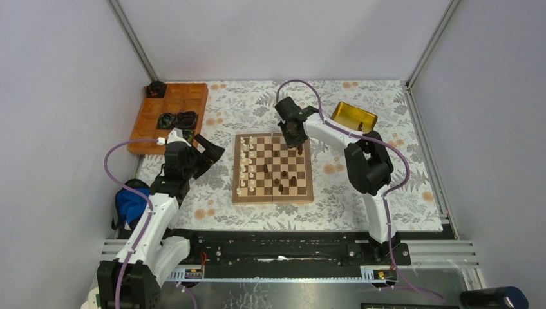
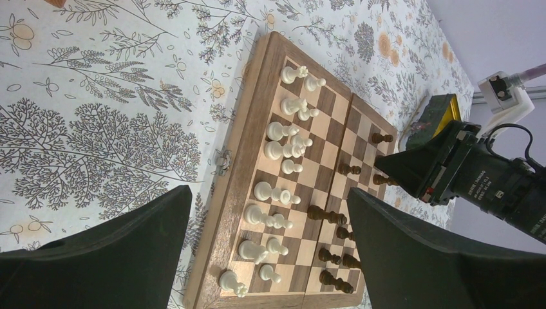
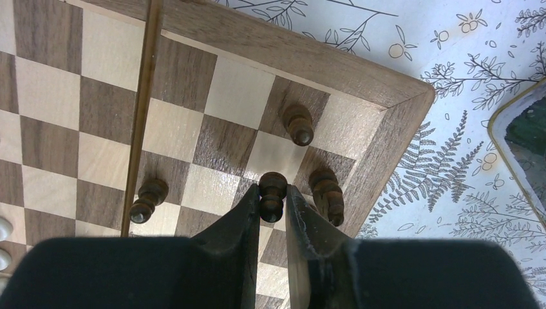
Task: Set up the chess pieces on the board
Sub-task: Place the chess piece on the chessboard, then pick up the chess piece from the chessboard, then place the chess piece on the chessboard.
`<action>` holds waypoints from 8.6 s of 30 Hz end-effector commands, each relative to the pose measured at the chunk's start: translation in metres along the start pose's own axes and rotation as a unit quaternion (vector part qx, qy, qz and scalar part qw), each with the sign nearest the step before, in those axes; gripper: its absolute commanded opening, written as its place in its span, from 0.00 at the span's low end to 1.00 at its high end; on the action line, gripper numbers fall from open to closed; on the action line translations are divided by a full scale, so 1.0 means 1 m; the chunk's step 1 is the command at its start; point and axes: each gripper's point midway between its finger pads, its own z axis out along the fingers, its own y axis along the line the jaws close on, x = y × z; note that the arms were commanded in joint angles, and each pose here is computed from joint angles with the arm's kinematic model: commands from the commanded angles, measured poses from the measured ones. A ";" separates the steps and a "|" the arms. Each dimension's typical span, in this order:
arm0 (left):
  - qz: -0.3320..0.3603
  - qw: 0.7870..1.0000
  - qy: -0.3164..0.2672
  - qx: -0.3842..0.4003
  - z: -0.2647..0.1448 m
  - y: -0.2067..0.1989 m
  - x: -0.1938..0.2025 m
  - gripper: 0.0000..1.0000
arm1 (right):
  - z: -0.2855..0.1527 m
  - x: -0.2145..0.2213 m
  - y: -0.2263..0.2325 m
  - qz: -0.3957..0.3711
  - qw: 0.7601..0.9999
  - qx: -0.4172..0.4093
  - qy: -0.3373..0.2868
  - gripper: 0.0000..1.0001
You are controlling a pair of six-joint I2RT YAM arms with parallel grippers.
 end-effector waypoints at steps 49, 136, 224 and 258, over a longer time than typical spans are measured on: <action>0.005 1.000 -0.017 0.003 -0.001 -0.001 -0.008 0.99 | -0.016 -0.026 0.003 0.013 0.999 -0.021 -0.028 0.32; 0.020 0.999 -0.024 -0.008 -0.006 0.004 -0.010 0.99 | -0.011 -0.007 0.073 -0.074 0.994 -0.081 -0.013 0.09; 0.006 1.000 -0.018 0.002 -0.002 0.000 -0.008 0.99 | -0.007 0.003 0.014 0.000 0.999 -0.038 -0.003 0.13; 0.003 1.000 -0.020 0.008 -0.005 -0.003 -0.009 0.99 | -0.016 0.001 0.012 -0.004 0.999 -0.039 -0.009 0.34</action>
